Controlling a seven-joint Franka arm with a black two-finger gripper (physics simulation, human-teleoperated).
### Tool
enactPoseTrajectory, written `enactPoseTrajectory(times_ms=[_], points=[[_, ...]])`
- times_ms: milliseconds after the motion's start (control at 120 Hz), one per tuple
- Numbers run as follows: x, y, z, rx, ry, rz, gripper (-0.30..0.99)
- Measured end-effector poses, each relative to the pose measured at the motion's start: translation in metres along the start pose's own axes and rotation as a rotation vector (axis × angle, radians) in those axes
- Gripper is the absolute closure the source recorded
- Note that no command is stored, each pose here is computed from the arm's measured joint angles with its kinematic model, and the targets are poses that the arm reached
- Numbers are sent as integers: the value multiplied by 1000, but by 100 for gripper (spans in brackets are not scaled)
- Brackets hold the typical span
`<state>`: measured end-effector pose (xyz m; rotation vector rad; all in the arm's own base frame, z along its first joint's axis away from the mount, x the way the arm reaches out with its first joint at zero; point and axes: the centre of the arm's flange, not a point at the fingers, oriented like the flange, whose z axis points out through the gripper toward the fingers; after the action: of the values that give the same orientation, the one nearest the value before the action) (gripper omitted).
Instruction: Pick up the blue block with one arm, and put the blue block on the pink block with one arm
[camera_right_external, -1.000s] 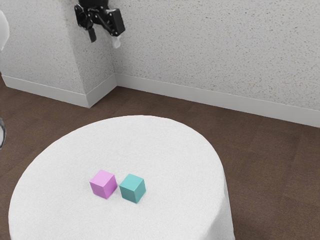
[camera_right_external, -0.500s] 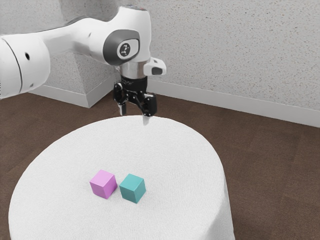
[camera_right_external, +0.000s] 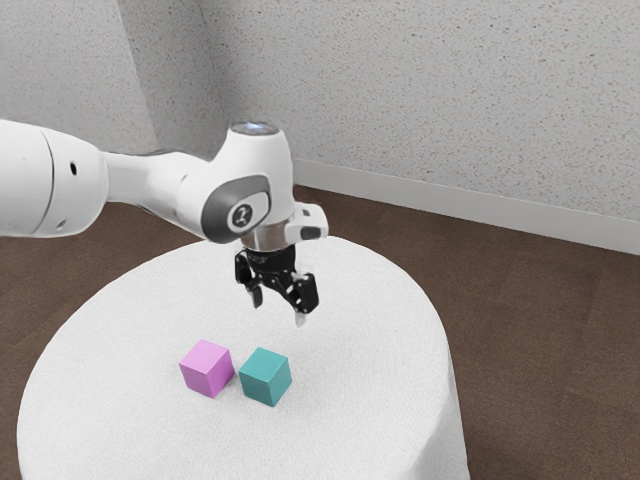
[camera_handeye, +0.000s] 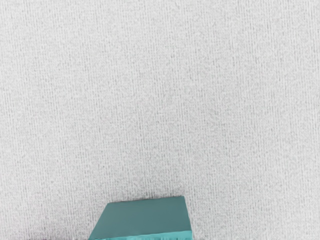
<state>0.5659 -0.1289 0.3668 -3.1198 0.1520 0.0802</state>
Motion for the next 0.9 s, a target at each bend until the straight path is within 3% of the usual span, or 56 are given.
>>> enactPoseTrajectory(times_ms=[408,900], points=[[-32,-5,51,-13,65,-57,0],[-45,-8,86,0,46,-99,0]])
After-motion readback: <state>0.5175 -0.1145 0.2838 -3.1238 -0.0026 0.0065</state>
